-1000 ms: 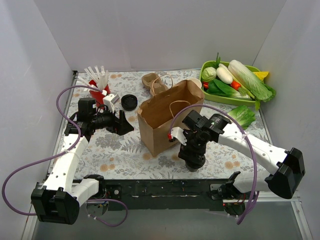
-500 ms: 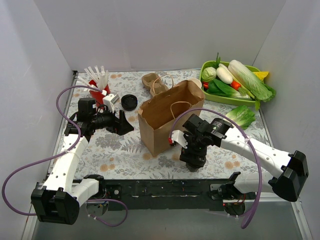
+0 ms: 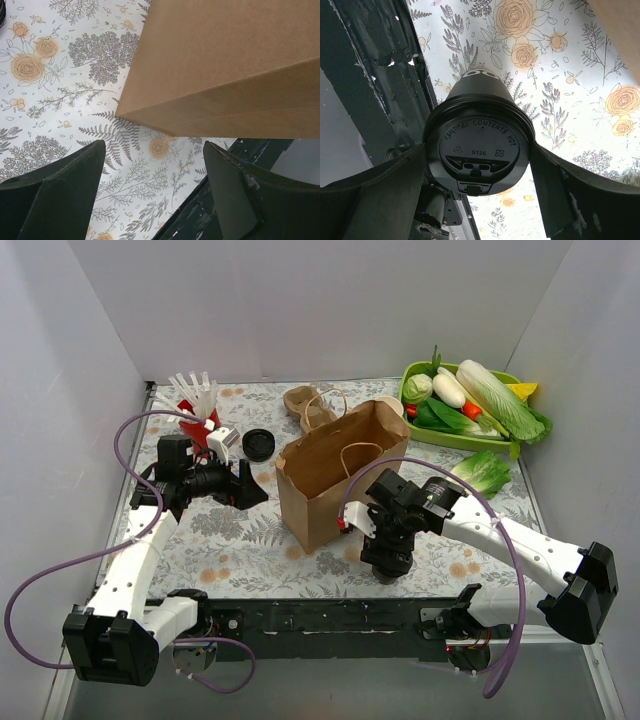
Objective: Pack the takeout coffee
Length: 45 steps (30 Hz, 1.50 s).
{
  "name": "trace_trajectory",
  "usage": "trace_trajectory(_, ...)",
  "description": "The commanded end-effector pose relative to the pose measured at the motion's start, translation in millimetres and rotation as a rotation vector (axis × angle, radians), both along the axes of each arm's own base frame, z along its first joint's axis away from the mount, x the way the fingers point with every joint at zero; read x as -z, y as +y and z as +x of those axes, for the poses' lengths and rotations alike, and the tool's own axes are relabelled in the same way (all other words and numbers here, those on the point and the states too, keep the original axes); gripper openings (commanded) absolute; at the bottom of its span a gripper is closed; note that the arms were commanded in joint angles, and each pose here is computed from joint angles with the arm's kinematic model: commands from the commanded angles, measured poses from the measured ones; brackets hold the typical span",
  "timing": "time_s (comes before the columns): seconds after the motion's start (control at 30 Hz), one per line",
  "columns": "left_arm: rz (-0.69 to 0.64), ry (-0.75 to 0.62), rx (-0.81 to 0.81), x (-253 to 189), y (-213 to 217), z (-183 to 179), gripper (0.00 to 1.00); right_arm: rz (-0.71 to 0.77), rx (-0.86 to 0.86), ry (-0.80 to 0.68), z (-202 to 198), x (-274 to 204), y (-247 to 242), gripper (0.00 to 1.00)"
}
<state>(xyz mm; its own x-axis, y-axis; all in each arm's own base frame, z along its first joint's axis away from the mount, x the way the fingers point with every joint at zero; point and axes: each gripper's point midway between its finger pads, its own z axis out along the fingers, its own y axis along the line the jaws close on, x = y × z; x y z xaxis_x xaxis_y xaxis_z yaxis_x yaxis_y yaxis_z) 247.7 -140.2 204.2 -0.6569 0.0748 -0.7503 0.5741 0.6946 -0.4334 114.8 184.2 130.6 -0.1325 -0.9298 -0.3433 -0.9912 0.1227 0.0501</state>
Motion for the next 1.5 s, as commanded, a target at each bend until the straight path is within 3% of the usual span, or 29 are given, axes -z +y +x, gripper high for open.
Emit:
trace_trajectory(0.0,-0.012,-0.02,0.012,-2,-1,2,0.8,-0.018,-0.026,0.009,-6,-2,-7,0.88)
trace_trajectory(0.17,-0.013,-0.019,0.013,-1,-1,1,0.8,-0.004,-0.064,0.058,-18,4,-9,0.81)
trace_trajectory(0.43,-0.013,-0.015,0.017,0,-1,1,0.8,0.011,-0.154,0.069,-32,20,-21,0.84)
trace_trajectory(0.83,-0.015,-0.028,0.023,-3,-2,-1,0.79,0.017,-0.214,0.081,-42,26,-30,0.73)
trace_trajectory(1.13,-0.014,-0.049,0.02,-6,-1,-4,0.79,-0.004,-0.257,0.044,-36,23,-34,0.44)
trace_trajectory(1.17,-0.014,-0.05,0.02,-7,-1,-4,0.8,0.0,-0.263,0.026,-33,18,-33,0.37)
trace_trajectory(1.23,-0.015,-0.052,0.021,-8,-1,-3,0.79,0.002,-0.283,0.014,-32,12,-33,0.32)
trace_trajectory(1.27,-0.017,-0.053,0.023,-9,-1,-4,0.79,0.011,-0.284,-0.004,-29,4,-31,0.23)
trace_trajectory(1.33,-0.021,-0.071,0.031,-16,-2,-2,0.79,0.032,-0.29,-0.023,-27,-6,-28,0.17)
trace_trajectory(1.4,-0.038,-0.086,0.057,-24,-6,-4,0.79,0.075,-0.313,-0.04,-28,-22,-24,0.04)
trace_trajectory(1.47,-0.058,-0.126,0.081,-42,-10,-2,0.79,0.107,-0.332,-0.059,-30,-35,-22,0.01)
